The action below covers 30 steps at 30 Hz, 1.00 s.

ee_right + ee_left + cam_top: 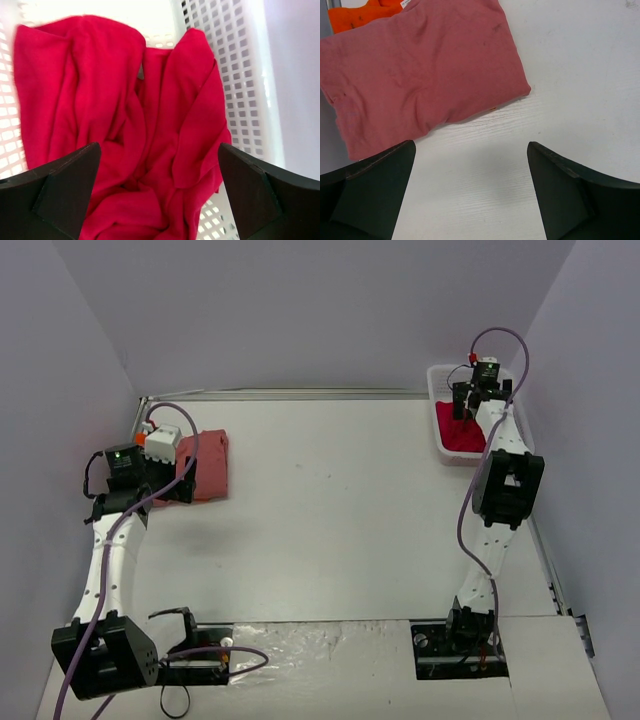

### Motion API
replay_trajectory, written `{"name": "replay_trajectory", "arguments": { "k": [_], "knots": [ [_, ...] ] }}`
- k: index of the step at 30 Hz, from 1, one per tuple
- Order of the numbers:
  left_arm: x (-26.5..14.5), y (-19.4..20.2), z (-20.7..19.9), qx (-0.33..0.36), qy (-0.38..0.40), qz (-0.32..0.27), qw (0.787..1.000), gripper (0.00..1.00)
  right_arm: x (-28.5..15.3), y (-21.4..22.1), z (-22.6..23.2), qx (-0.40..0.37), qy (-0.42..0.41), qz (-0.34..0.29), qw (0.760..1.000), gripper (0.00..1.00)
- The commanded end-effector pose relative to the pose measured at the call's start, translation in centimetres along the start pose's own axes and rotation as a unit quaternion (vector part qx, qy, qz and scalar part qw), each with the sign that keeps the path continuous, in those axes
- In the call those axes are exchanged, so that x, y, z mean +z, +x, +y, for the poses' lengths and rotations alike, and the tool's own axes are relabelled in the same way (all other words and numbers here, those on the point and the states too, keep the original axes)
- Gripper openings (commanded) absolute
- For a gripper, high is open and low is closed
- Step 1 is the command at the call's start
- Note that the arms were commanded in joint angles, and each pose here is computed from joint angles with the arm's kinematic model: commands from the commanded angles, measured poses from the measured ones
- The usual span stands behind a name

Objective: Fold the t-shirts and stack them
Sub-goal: Grab crumpled tshirt from bin with the right arm

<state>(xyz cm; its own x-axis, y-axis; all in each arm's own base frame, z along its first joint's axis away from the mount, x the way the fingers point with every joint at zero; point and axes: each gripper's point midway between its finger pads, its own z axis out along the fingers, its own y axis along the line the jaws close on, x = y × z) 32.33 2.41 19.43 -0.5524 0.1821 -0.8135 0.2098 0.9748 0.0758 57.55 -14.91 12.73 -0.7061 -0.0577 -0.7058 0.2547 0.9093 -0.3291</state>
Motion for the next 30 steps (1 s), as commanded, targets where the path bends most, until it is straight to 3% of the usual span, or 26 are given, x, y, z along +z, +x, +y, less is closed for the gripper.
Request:
{"name": "replay_trajectory", "arguments": {
  "k": [1, 9, 24, 28, 30],
  "knots": [
    [-0.5, -1.0, 0.0, 0.011, 0.003, -0.016, 1.0, 0.94, 1.9, 1.6, -1.2, 0.008, 0.023, 0.022, 0.999, 1.0],
    [-0.3, -0.8, 0.1, 0.01, 0.004, -0.011, 1.0, 0.94, 5.0, 6.1, -0.9, 0.009, 0.019, 0.074, 0.997, 1.0],
    [0.0, -0.2, 0.4, 0.005, 0.002, -0.001, 1.0, 0.94, 7.9, 9.0, 0.3, 0.012, -0.009, 0.117, 0.993, 1.0],
    [0.1, -0.2, 0.3, 0.005, 0.003, 0.0, 1.0, 0.94, 8.2, 9.7, 0.8, 0.009, -0.019, 0.124, 0.992, 0.88],
    [0.1, -0.1, 0.3, 0.005, 0.004, 0.001, 1.0, 0.94, 8.3, 9.9, 0.9, 0.009, -0.025, 0.127, 0.992, 0.71]
  ]
}}
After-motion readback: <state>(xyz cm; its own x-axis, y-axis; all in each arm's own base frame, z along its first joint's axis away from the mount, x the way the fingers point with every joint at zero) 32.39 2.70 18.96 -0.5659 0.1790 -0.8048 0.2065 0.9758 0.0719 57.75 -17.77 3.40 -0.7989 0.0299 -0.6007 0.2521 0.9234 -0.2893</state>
